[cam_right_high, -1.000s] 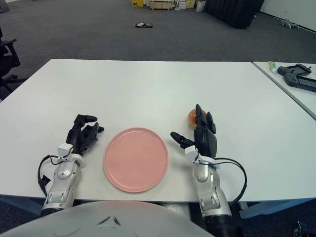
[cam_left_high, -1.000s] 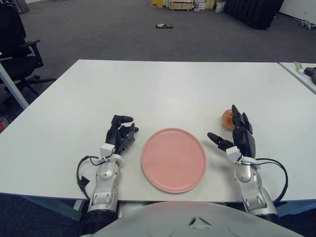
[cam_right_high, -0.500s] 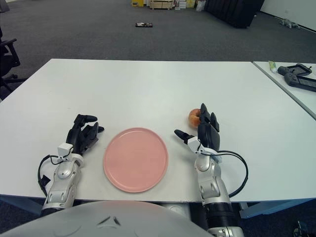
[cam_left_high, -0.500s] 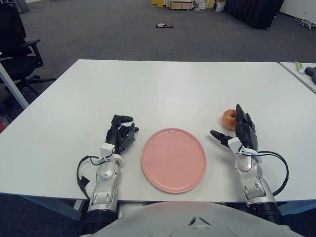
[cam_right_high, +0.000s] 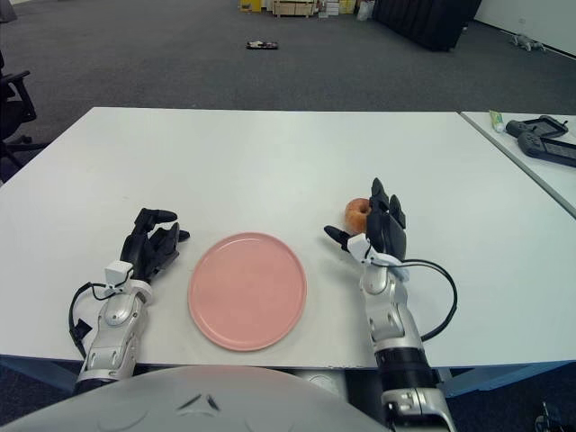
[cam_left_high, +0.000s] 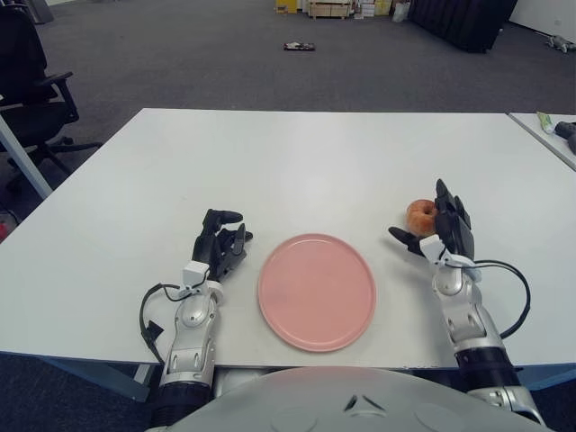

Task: Put the apple into the plate.

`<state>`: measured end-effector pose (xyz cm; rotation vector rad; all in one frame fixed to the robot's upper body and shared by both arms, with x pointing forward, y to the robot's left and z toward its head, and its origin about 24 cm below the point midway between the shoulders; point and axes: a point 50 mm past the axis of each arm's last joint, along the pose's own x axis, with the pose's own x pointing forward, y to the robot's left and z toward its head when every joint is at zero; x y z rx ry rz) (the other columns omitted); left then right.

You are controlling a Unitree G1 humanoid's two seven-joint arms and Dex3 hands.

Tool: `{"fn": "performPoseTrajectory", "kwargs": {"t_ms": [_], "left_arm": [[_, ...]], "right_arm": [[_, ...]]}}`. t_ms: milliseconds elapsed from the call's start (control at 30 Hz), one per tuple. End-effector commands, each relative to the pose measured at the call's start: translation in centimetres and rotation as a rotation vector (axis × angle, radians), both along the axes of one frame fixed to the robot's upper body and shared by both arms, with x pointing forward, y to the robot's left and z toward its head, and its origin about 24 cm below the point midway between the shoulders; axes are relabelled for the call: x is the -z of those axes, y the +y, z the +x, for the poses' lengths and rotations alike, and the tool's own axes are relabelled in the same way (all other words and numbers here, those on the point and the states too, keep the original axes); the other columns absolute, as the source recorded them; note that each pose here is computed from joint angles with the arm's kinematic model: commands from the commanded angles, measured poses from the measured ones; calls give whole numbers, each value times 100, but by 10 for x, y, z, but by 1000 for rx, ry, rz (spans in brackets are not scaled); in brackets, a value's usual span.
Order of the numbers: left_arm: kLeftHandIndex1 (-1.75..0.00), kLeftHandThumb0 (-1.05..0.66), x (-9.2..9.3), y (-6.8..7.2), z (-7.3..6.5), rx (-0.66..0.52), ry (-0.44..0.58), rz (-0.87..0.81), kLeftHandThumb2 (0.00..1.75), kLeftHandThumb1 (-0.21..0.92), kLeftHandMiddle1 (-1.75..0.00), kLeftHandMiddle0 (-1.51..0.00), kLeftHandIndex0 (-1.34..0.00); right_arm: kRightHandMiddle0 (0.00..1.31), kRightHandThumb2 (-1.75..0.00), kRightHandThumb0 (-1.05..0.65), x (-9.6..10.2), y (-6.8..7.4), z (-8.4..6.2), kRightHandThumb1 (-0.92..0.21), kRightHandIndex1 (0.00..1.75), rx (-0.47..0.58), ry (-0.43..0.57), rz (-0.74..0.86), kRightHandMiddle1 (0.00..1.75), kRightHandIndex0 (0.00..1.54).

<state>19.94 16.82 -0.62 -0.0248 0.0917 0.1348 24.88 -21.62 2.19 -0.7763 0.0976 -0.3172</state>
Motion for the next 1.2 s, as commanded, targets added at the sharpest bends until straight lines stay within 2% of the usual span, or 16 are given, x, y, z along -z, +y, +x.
{"fn": "performPoseTrajectory", "kwargs": {"t_ms": [0,200,467,700,967,1167], "left_arm": [[-175,-35,4,0,-1,0,30,4,63,85,-130,-57,-23],[-175,-35,5,0,-1,-2,32,6,62,86,-129,-57,-23],[-175,-35,5,-1,-2,-1,35,2,61,86,-128,-56,-23],[-175,-35,5,-1,-3,-3,36,1,58,88,-129,-53,-22],[-175,-35,5,-1,-4,-4,33,0,59,88,-131,-54,-22],[-175,-35,5,0,-5,-9,33,-6,60,87,-131,-54,-22]], "right_arm": [[0,-46,-90,-13,-9,14,-61,0,4,-39,-19,0,0],[0,-46,-91,-17,-15,24,-62,0,6,-60,-35,0,0],[0,-45,-87,-24,-20,46,-63,0,15,-80,-19,0,0],[0,-47,-84,-27,-20,55,-64,0,11,-73,-19,0,0],[0,-50,-87,-23,-19,67,-68,0,0,-10,-87,0,0],[0,-51,-85,-3,-13,70,-69,0,-49,103,-115,0,0]]}}
